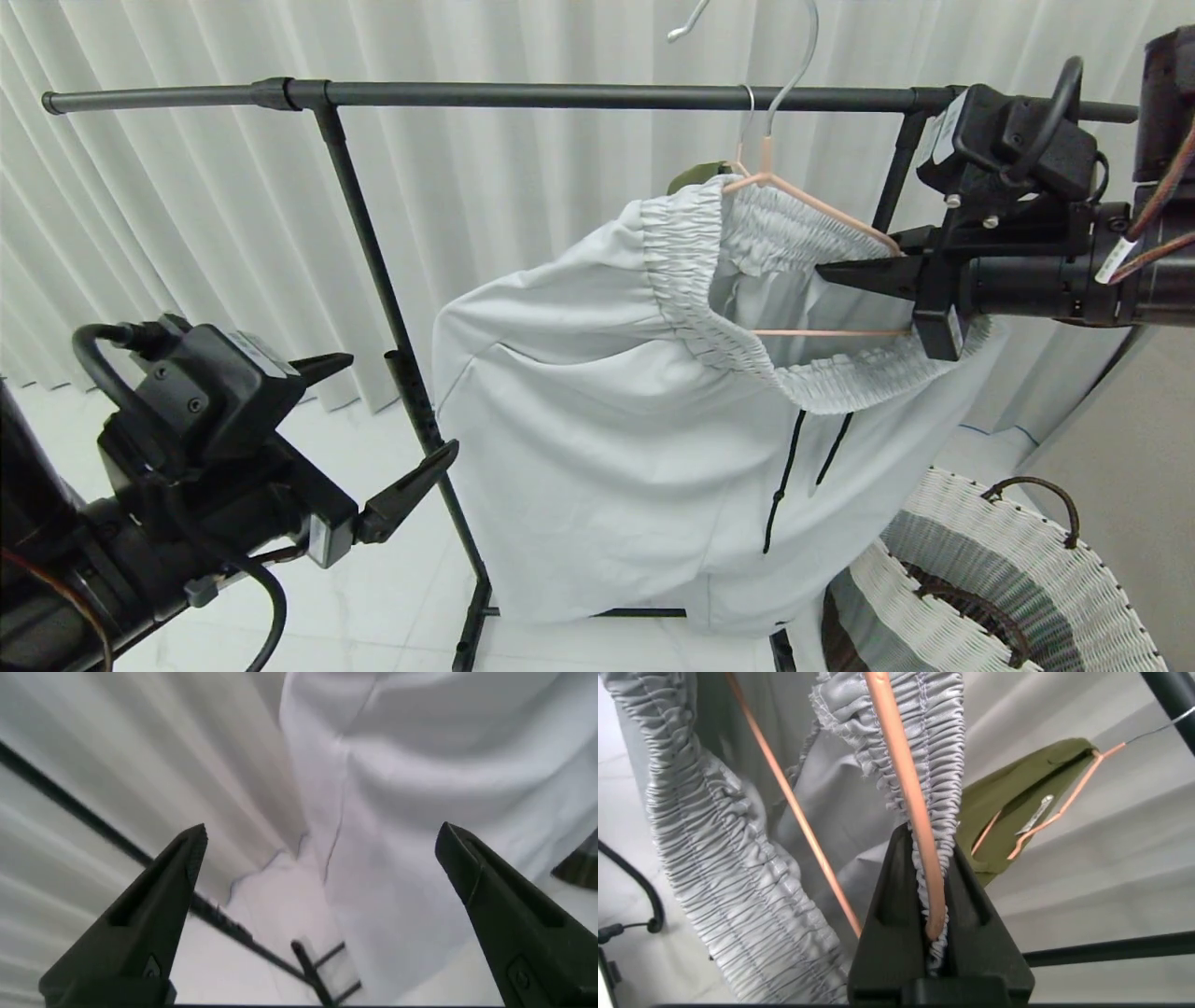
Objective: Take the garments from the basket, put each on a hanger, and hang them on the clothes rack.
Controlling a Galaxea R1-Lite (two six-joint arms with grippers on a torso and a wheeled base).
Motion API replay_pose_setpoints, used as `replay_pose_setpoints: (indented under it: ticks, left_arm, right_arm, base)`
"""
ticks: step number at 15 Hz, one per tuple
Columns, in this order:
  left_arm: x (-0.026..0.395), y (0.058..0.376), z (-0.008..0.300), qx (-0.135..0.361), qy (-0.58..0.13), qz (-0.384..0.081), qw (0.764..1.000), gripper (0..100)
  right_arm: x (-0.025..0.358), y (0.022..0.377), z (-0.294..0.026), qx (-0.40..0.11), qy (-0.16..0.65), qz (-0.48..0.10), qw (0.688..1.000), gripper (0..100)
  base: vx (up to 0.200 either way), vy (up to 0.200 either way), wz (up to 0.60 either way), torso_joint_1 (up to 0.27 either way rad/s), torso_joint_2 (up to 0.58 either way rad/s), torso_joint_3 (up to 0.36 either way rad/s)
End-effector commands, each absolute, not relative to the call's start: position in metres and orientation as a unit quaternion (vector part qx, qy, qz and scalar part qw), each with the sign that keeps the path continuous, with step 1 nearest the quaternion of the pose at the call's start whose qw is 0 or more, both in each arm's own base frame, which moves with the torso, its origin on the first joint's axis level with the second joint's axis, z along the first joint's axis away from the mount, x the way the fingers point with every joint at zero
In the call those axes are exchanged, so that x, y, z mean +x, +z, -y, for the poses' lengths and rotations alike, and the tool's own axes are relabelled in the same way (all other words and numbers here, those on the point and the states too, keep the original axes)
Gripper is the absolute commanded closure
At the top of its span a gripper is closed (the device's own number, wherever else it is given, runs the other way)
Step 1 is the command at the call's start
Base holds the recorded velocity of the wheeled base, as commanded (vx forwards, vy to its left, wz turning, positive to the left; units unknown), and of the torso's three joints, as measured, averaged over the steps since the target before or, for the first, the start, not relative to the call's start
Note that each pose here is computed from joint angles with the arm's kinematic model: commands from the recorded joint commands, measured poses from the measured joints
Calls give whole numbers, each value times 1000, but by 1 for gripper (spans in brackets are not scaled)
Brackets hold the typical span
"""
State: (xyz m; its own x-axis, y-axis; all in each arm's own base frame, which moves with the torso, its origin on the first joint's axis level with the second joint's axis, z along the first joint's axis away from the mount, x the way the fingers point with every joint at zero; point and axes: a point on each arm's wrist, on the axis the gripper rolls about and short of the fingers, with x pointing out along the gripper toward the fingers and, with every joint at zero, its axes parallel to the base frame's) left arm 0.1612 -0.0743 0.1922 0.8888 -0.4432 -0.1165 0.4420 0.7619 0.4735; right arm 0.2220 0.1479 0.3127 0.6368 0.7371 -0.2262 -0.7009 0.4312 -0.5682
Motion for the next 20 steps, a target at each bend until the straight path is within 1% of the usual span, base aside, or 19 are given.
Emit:
replay_pose_setpoints:
  ticks: [1,3,5,6,9,11,13,15,18,20]
  left_arm:
    - [174,179,74,247,-230,-37,941,0]
    - [183,176,78,218,-231,-56,947,0]
    - [189,178,80,197,-228,-60,952,0]
    - [191,179,78,192,-223,-61,954,100]
    - [193,177,73,192,-207,-69,957,100]
    - [197,177,62,190,-182,-74,962,100]
    - [200,176,41,185,-133,-83,970,100]
    - [200,176,27,181,-99,-89,974,100]
    - [196,175,24,181,-94,-90,975,100]
    - [194,175,30,183,-111,-87,973,100]
  right_arm:
    - [218,315,-149,-321,429,35,844,100]
    - [215,317,-151,-321,434,39,841,100]
    - [213,317,-153,-321,438,41,839,100]
    - [213,317,-153,-320,438,41,839,100]
    - [213,317,-153,-321,438,41,839,100]
    - [213,316,-152,-321,438,39,839,100]
    - [214,316,-149,-322,432,35,842,100]
    - [217,317,-144,-326,423,34,845,100]
    - [218,316,-142,-328,419,33,846,100]
    - [218,317,-143,-329,416,33,847,100]
  base:
    - [0,0,0,0,0,0]
    - [0,0,0,0,0,0]
    - [0,0,0,0,0,0]
    - [0,0,0,0,0,0]
    - [0,0,0,0,0,0]
    - [0,0,0,0,0,0]
    - [0,0,0,0,0,0]
    - [0,0,0,0,0,0]
    - [0,0,0,0,0,0]
    - [0,0,0,0,0,0]
